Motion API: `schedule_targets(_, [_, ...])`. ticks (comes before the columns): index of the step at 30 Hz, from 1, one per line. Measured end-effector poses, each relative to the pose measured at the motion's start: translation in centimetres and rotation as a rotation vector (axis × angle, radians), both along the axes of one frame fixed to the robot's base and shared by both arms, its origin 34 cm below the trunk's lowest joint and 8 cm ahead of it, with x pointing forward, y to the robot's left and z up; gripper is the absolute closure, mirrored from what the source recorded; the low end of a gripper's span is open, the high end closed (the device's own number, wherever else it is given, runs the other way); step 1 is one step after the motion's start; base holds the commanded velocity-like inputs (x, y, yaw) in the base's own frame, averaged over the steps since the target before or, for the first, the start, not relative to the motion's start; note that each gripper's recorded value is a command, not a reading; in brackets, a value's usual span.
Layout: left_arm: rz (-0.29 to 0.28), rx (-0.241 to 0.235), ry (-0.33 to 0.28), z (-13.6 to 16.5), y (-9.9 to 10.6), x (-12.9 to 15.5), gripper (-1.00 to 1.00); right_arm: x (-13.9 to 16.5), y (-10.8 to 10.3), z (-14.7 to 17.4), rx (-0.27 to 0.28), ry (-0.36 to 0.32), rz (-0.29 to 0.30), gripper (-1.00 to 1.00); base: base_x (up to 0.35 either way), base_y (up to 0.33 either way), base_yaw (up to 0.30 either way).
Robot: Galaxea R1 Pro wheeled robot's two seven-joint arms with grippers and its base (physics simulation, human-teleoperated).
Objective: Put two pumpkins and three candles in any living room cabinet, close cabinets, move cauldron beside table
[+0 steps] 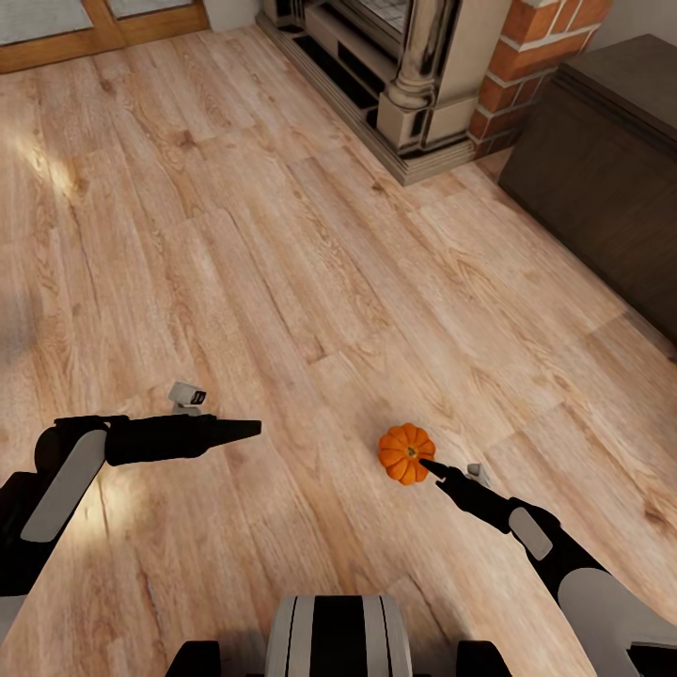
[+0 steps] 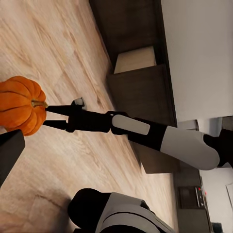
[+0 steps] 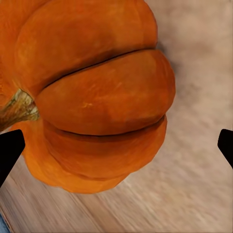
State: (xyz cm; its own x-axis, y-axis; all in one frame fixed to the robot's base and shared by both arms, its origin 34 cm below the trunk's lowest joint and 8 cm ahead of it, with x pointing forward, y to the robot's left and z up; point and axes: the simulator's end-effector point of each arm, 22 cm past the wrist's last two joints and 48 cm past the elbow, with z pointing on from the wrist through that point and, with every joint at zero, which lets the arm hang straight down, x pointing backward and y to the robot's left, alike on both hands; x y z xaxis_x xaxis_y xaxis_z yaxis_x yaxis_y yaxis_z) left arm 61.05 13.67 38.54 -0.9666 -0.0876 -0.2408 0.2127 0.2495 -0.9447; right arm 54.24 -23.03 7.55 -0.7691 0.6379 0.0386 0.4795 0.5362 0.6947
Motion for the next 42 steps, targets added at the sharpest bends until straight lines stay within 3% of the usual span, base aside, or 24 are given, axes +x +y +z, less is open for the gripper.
schedule_targets(42, [-0.002, 0.002, 0.001, -0.08, -0.06, -0.07, -1.00, 0.04, 0.20, 0.02, 0.003, -0.001, 0.000, -1.00, 0.020, 0.024, 0.000])
